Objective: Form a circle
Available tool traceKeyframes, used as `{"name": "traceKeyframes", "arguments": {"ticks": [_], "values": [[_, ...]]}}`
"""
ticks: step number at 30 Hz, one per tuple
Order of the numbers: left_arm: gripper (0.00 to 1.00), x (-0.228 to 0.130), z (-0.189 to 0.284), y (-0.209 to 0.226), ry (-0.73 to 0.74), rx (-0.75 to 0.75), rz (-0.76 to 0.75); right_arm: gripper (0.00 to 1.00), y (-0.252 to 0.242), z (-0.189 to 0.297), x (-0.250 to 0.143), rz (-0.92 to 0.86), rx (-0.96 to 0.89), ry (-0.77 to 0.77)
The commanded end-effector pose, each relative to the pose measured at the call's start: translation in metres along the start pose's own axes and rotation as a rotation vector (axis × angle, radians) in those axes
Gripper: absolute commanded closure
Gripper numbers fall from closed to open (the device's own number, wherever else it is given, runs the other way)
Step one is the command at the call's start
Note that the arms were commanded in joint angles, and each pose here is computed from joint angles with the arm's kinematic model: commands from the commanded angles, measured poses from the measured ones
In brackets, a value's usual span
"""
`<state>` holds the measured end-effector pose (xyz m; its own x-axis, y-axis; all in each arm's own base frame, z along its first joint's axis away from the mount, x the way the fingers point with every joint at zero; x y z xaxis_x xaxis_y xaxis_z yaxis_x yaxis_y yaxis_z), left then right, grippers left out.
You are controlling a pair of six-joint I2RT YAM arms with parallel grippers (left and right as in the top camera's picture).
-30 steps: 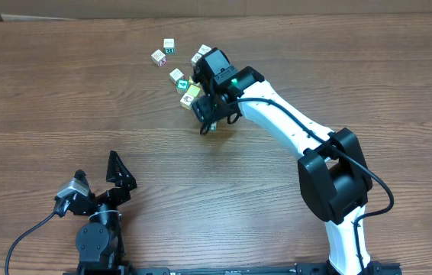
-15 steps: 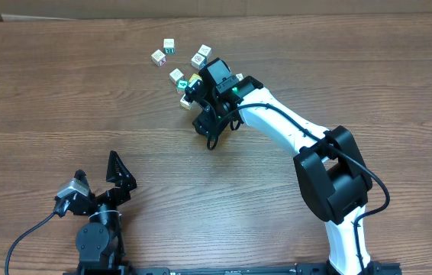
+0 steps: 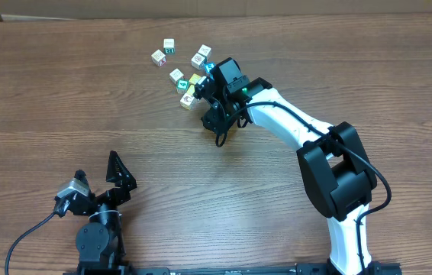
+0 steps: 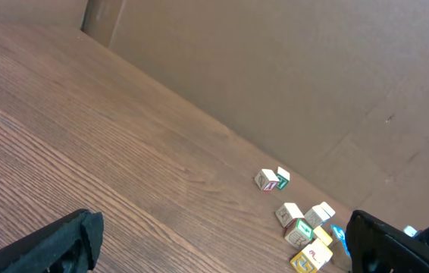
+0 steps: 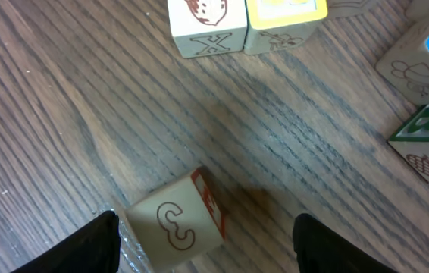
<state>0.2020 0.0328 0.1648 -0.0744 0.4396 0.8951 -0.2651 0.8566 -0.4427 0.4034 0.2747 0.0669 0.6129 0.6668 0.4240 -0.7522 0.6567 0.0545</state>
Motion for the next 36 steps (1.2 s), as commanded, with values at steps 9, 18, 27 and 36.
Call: {"name": "traceKeyframes", "arguments": {"ticks": [9, 18, 27, 36], "values": [[0.00, 0.001, 0.000, 0.001, -0.011, 0.007, -0.010, 0.44, 0.010, -0.003, -0.004, 0.005, 0.073, -0.008], [0.00, 0.001, 0.000, 0.001, -0.010, 0.007, -0.010, 0.51, 0.010, -0.006, -0.007, 0.006, 0.071, -0.014], [0.01, 0.001, 0.000, 0.001, -0.010, 0.007, -0.010, 0.58, 0.012, -0.007, -0.010, -0.010, 0.076, 0.001], [0.01, 0.001, 0.000, 0.001, -0.010, 0.007, -0.010, 0.59, 0.014, -0.007, -0.010, -0.066, 0.077, 0.007]]}}
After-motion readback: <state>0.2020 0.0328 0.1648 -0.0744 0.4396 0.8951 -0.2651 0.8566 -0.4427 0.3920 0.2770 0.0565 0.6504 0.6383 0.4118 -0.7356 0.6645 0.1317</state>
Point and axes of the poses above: each gripper's point midway between its finger pads, its own z axis back along the fingers, its own y axis along the line the jaws close on, x = y × z, the point moved 4 cm from there along z, back along the fingers, and after that the axes turned 4 degrees about -z, right-handed, at the moved point
